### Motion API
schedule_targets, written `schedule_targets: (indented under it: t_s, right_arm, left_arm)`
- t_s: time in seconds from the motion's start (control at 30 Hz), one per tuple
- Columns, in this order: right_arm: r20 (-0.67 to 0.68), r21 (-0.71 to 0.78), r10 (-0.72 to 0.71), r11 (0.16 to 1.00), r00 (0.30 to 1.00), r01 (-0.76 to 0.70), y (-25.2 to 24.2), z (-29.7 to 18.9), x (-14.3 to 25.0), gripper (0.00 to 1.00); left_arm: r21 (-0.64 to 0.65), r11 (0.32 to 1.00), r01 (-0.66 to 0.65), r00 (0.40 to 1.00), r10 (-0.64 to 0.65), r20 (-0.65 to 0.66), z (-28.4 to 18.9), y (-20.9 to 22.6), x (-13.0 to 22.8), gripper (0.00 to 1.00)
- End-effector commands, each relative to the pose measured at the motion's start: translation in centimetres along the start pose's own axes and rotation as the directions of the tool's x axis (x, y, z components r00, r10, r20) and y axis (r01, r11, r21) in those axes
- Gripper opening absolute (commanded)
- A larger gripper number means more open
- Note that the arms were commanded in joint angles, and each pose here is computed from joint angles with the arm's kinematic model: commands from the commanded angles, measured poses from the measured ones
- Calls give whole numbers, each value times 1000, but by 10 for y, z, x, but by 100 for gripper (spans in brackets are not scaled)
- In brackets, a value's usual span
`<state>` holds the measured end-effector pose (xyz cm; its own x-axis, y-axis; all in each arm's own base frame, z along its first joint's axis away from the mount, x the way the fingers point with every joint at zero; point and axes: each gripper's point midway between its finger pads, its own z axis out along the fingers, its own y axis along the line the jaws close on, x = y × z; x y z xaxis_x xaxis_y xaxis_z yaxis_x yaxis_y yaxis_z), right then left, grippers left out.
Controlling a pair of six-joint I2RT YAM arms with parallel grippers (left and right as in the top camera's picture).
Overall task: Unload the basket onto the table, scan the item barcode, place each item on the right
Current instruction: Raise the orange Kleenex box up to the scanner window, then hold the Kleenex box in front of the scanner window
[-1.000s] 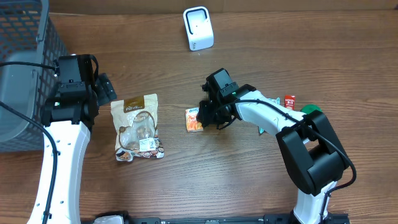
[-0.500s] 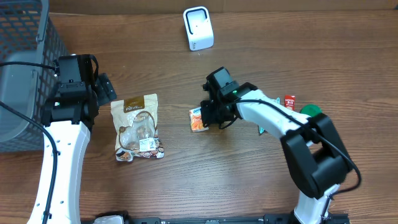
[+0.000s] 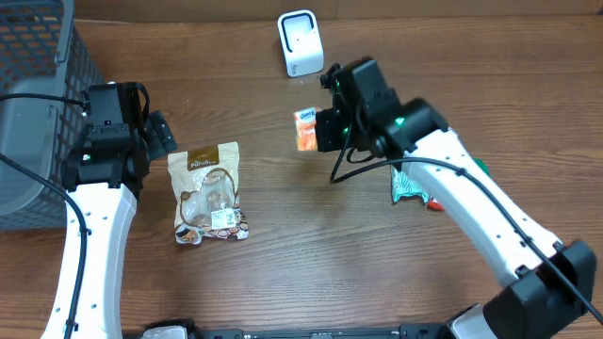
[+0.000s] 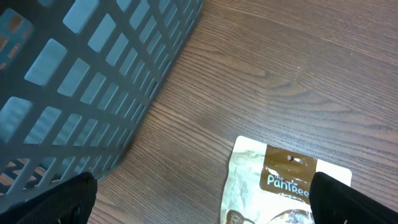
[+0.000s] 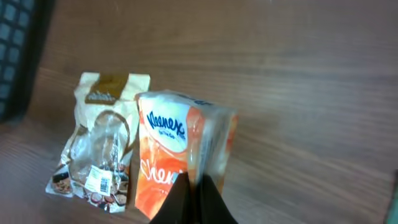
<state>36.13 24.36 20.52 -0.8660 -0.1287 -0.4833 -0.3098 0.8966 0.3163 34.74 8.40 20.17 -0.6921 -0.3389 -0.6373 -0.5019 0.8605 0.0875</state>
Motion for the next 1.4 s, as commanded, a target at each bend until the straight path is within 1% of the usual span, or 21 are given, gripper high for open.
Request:
schedule_targets:
  t_s: [0.0,0.1,0.13,0.2,0.27,0.3,0.33,0.37,0.4,0.53,0.63,0.67,0.83,0.9,0.93,1.0,1.07,1.1,1.17,1.3,1.37]
  right_arm:
    - [133,-9,-55,998,990,57,14,-65,-47,3]
    - [245,37,-87,996,966,81,16,-118,-81,3]
    - [272,42,-92,996,958,84,18,-128,-88,3]
    - [373,74,-132,991,918,113,22,-153,-113,3]
    - [485,150,-196,979,852,140,22,-170,-141,3]
    - [514,175,-221,973,828,151,22,-173,-150,3]
    - [556,222,-275,959,784,179,24,-176,-166,3]
    - [573,301,-367,926,733,228,25,-170,-183,3]
    - [572,343,-404,908,714,239,23,-166,-190,3]
    - [519,514,-568,805,639,297,15,-143,-216,4]
    - [481,567,-646,745,593,352,15,-120,-229,3]
    - [452,591,-683,711,574,380,14,-105,-235,4]
    - [372,638,-761,626,532,449,6,-46,-247,4]
    - [315,663,-808,563,498,493,1,-16,-250,4]
    - [249,681,-851,493,463,541,-4,12,-249,4]
    - [179,692,-886,422,427,586,-10,37,-247,4]
    - [64,698,-928,305,368,648,-21,70,-241,4]
    - [46,700,-931,289,363,653,-24,76,-240,4]
    - [-27,708,-945,213,327,674,-34,99,-237,4]
    - [-60,734,-955,155,290,661,-41,123,-241,4]
    - [-54,746,-956,154,289,648,-46,132,-243,4]
  left_arm:
    - [-13,1000,2,1000,-2,14,-2,2,-5,100]
    - [-13,1000,2,1000,-2,14,-2,2,-5,100]
    - [-13,1000,2,1000,-2,14,-2,2,-5,100]
    - [-13,1000,2,1000,-2,14,-2,2,-5,100]
    - [-13,1000,2,1000,-2,14,-2,2,-5,100]
    - [-13,1000,2,1000,-2,14,-2,2,-5,100]
    - [-13,1000,2,1000,-2,14,-2,2,-5,100]
    - [-13,1000,2,1000,-2,14,-2,2,-5,100]
    - [-13,1000,2,1000,-2,14,-2,2,-5,100]
    - [-13,1000,2,1000,-2,14,-2,2,-5,100]
    - [-13,1000,2,1000,-2,14,-2,2,-5,100]
    - [-13,1000,2,1000,-2,14,-2,2,-5,100]
    - [-13,1000,2,1000,-2,14,-2,2,-5,100]
    - [-13,1000,2,1000,-2,14,-2,2,-5,100]
    - [-13,1000,2,1000,-2,14,-2,2,-5,100]
    - [-13,1000,2,1000,-2,14,-2,2,-5,100]
    - [-13,1000,2,1000,-2,14,-2,2,-5,100]
    - [-13,1000,2,1000,-2,14,-2,2,-5,100]
    - [-13,1000,2,1000,-2,14,-2,2,-5,100]
    - [-13,1000,2,1000,-2,14,-2,2,-5,100]
    - [-13,1000,2,1000,-2,14,-2,2,-5,100]
